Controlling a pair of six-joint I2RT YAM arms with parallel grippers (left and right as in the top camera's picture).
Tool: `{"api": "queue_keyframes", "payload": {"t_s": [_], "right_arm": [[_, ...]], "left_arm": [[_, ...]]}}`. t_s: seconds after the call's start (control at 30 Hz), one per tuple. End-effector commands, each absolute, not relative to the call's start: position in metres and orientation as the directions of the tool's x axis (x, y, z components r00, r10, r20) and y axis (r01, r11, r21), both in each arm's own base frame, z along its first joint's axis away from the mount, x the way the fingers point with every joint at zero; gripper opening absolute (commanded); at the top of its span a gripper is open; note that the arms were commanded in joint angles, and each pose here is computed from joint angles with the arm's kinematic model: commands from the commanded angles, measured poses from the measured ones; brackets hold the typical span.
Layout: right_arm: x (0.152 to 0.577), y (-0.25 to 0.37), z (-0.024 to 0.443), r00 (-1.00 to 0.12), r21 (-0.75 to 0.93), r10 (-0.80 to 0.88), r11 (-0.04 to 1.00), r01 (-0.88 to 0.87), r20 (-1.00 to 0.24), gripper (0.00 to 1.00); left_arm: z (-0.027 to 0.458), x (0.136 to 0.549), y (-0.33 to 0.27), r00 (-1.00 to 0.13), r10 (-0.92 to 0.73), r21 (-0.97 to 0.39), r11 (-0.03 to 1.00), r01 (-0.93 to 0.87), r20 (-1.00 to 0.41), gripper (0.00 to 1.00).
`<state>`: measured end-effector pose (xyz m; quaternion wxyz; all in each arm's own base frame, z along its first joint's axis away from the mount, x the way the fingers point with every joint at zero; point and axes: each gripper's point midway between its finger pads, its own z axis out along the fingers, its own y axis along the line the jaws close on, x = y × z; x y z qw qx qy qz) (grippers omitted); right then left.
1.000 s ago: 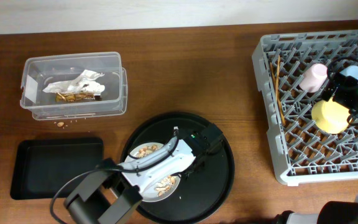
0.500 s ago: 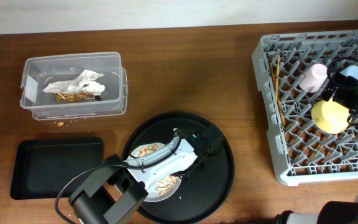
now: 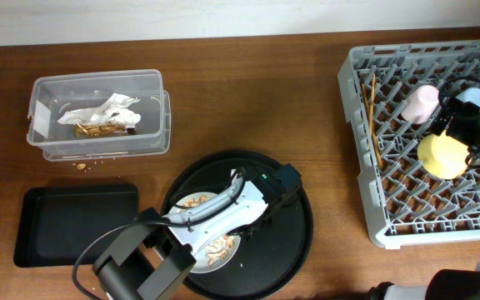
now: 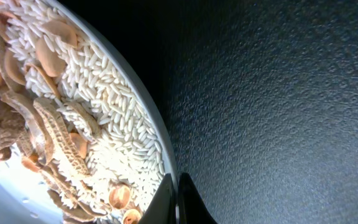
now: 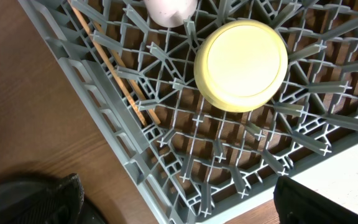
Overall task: Sort waste into correct bins and load items into the dishwasher rack
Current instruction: 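Lift the white plate and carry it over the black rectangular tray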
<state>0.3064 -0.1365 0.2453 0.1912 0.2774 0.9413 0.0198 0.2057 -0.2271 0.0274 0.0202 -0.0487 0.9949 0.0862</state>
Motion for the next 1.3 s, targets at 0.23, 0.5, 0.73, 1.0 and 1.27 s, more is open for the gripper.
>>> {"api": "queue_keyframes", "payload": {"t_s": [0.23,0.5,0.73,1.0,1.27], "right_arm": [[0.307,-0.140,0.247,-0.772,0.133,0.526,0.847,0.515,-0.357,0.99],[0.307,-0.140,0.247,-0.773,0.133,0.525,0.847,0.514,-0.357,0.98],[0.307,-0.140,0.247,-0.772,0.133,0.526,0.847,0.515,-0.357,0.99],[0.307,-0.140,0.247,-0.772,0.133,0.526,0.847,0.515,-0.357,0.99],[0.307,-0.140,0.247,-0.772,0.133,0.526,0.847,0.515,-0.357,0.99]], "left_arm": [[0.059,0.219,-0.217,-0.992,-0.091,0.252,0.961,-0.112,-0.093,0.01],[0.081,0.230,-0.176,-0.979,-0.197,0.331,0.922,-0.200,-0.041,0.01],[0.113,0.250,-0.132,-0.949,-0.309,0.278,0.907,-0.315,-0.065,0.01],[0.159,0.270,-0.086,-0.911,-0.385,0.115,0.908,-0.402,-0.146,0.01],[0.160,0.284,-0.065,-0.888,-0.448,0.022,0.891,-0.453,-0.107,0.01]]}}
